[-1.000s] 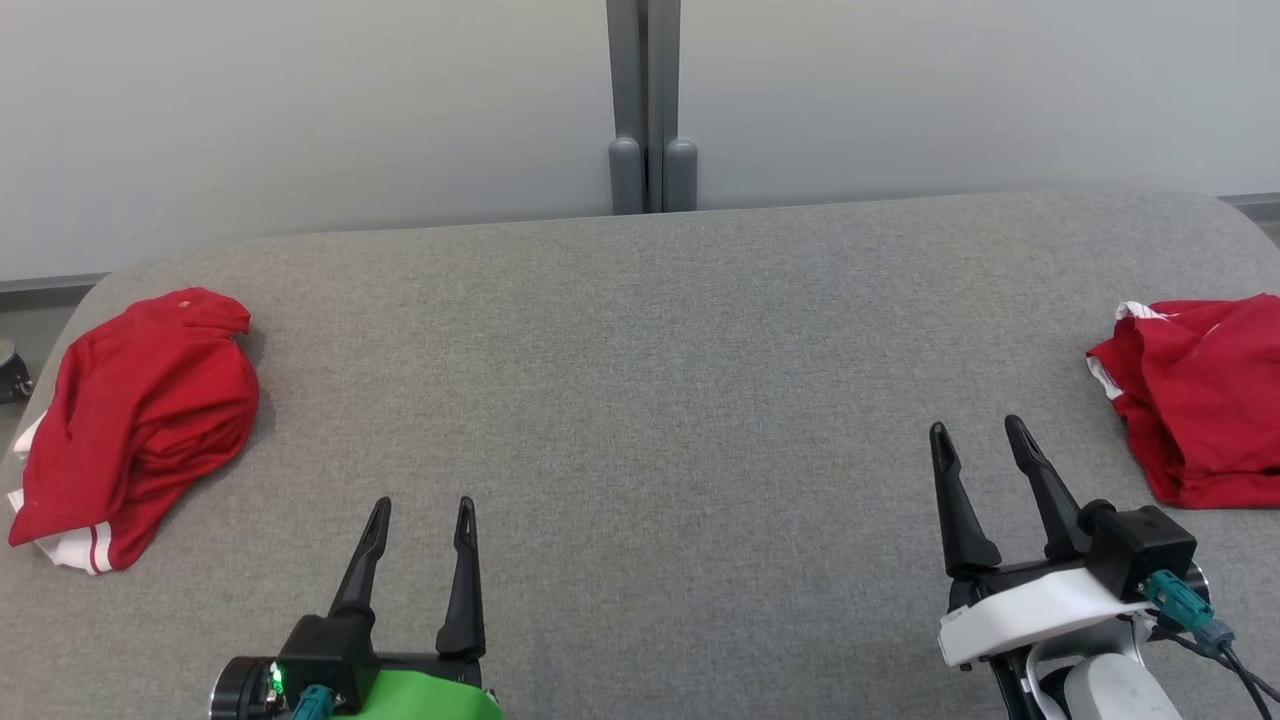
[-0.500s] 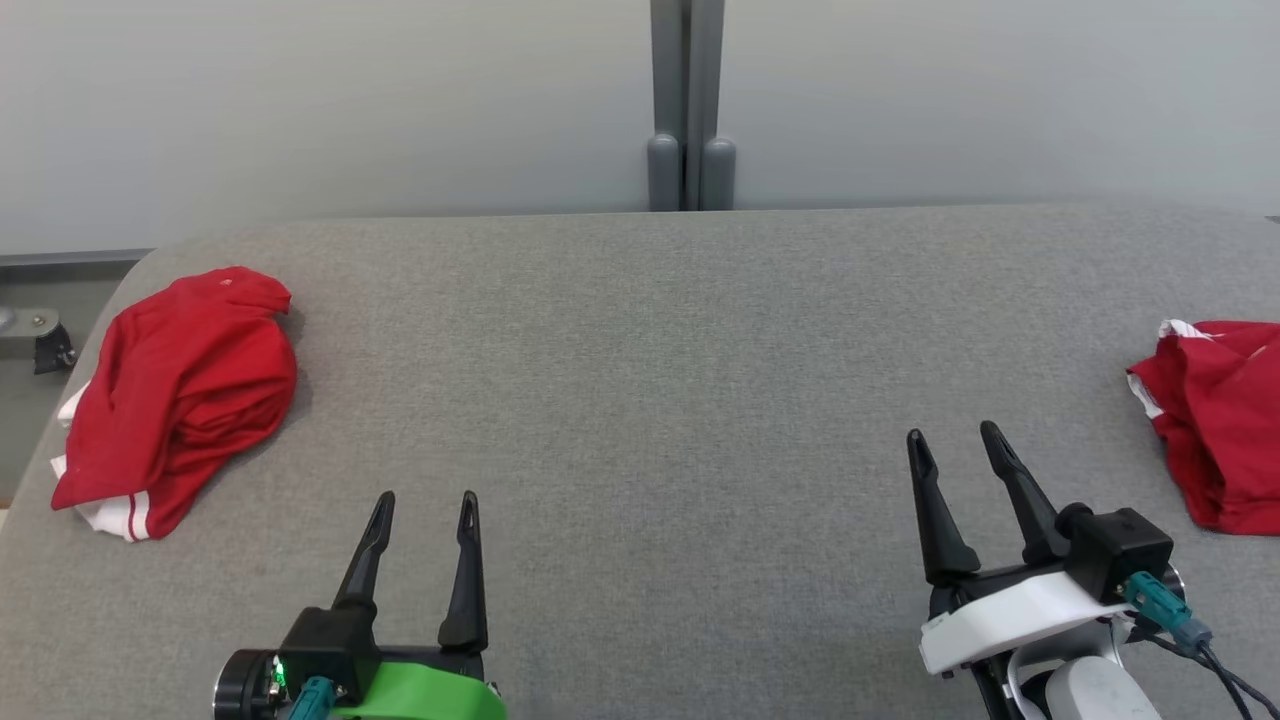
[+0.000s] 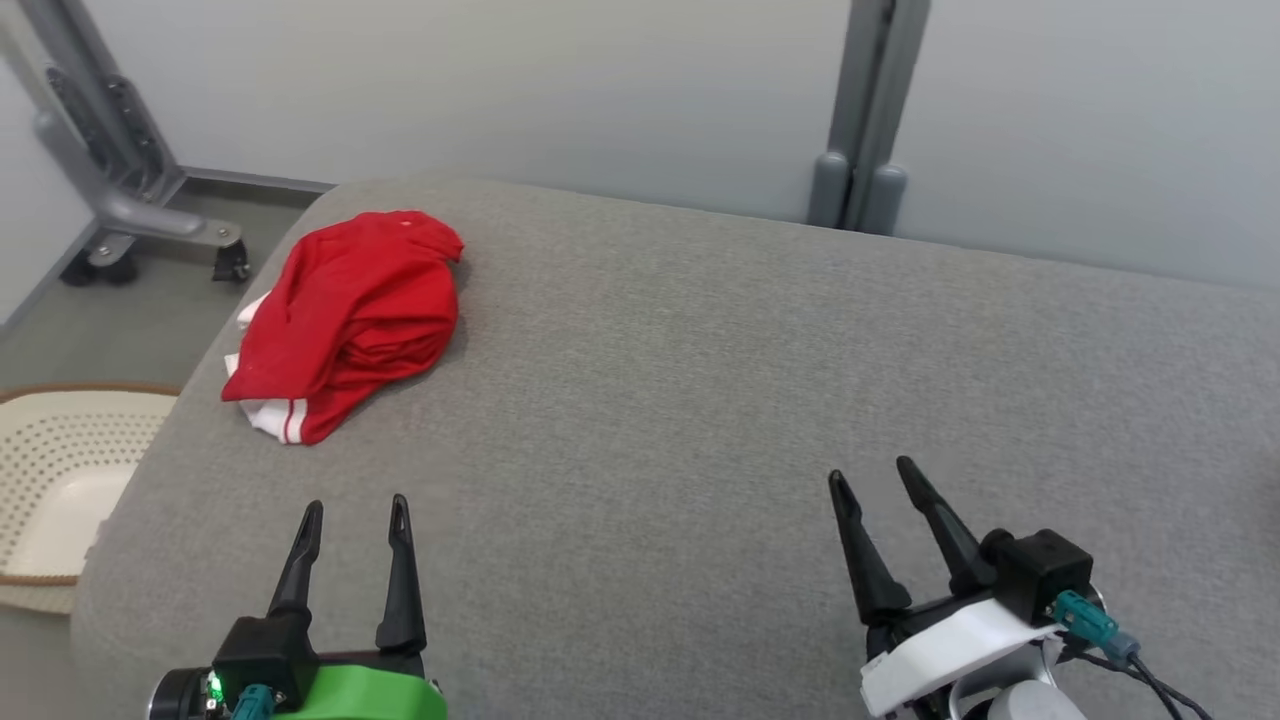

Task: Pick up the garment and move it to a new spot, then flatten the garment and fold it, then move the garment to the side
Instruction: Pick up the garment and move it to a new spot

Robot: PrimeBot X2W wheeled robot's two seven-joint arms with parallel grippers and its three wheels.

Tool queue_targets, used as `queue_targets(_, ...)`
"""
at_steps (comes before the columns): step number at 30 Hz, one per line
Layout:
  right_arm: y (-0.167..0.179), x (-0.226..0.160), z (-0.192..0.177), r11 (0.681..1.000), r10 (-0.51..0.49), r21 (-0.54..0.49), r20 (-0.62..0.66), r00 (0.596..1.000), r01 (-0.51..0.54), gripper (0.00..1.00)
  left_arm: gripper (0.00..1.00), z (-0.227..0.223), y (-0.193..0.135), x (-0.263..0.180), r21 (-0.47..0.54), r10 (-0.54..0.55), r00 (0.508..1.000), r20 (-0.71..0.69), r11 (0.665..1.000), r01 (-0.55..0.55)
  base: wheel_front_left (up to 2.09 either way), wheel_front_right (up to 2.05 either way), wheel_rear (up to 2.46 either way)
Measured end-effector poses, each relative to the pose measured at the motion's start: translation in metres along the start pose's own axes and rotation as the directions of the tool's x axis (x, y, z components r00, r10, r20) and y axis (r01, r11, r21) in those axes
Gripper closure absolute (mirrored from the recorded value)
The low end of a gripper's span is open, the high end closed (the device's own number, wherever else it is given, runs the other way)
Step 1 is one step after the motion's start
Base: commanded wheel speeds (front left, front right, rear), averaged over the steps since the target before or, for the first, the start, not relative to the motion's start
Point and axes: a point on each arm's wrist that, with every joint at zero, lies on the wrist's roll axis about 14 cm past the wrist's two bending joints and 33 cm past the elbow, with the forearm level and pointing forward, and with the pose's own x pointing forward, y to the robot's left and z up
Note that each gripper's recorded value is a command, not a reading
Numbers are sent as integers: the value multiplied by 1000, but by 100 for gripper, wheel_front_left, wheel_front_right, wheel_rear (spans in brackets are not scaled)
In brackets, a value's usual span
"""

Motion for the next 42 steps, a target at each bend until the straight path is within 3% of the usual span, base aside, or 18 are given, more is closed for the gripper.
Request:
queue_targets(11, 65, 20, -17, 979, 201, 42, -51, 978, -199, 0, 0, 18, 62, -39, 18, 192, 980, 57, 981, -193, 0, 0, 0)
queue_targets(21, 78, 24, -23, 970, 241, 50, -66, 968, -238, 0, 0, 24, 79, -51, 25, 250, 965, 74, 967, -253, 0, 0, 0)
queue_targets(33, 55, 47, -20, 978, 210, -12, -37, 977, -210, 0, 0, 33, 89, -18, 61, 276, 957, 87, 958, -281, 0, 0, 0)
queue_targets(42, -8, 68, -18, 984, 137, -116, -12, 990, -138, 0, 0, 24, 107, 60, 165, 250, 967, 41, 953, -254, 0, 0, 0)
